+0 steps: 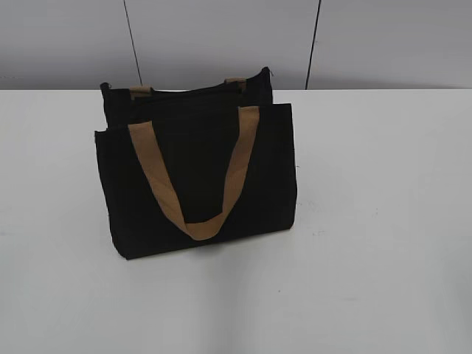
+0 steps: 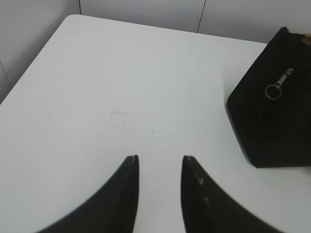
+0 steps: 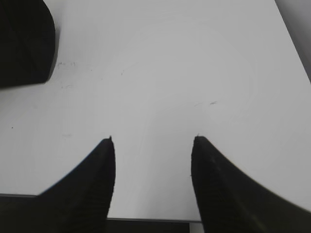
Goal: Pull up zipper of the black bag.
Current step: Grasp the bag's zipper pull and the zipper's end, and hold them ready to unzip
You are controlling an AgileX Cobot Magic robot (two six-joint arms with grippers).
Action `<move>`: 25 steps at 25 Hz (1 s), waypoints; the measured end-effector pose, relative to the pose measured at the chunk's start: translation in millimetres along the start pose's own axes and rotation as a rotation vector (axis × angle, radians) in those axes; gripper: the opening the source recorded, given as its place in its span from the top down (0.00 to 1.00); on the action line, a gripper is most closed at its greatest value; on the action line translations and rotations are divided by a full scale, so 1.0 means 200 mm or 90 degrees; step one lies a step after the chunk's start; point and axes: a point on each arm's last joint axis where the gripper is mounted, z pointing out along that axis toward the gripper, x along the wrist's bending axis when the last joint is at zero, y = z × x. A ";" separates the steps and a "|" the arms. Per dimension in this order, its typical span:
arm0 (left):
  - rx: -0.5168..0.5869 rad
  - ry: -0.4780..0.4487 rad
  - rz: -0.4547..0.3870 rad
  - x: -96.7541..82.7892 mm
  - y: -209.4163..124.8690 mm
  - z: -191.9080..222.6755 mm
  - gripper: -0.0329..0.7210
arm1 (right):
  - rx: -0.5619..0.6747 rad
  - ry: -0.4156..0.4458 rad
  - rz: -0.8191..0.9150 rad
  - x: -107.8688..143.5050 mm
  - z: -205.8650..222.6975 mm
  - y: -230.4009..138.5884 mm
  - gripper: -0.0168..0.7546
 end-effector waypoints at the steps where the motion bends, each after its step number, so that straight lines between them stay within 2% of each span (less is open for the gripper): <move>1: 0.000 0.000 0.000 0.00 0.00 0.00 0.65 | 0.000 0.000 0.000 0.00 0.00 0.00 0.46; 14: 0.001 0.001 0.001 0.00 0.00 0.00 0.65 | 0.000 0.000 0.000 0.00 0.00 0.00 0.46; 17: 0.022 0.003 0.003 0.00 0.01 0.03 0.65 | 0.000 0.000 0.000 0.00 0.00 0.00 0.46; 20: 0.056 0.003 0.018 -0.01 0.07 0.06 0.65 | 0.000 0.000 0.000 0.00 0.00 0.00 0.46; 25: 0.088 -0.002 0.073 -0.03 0.27 0.15 0.64 | 0.000 0.000 0.000 0.00 0.00 0.00 0.46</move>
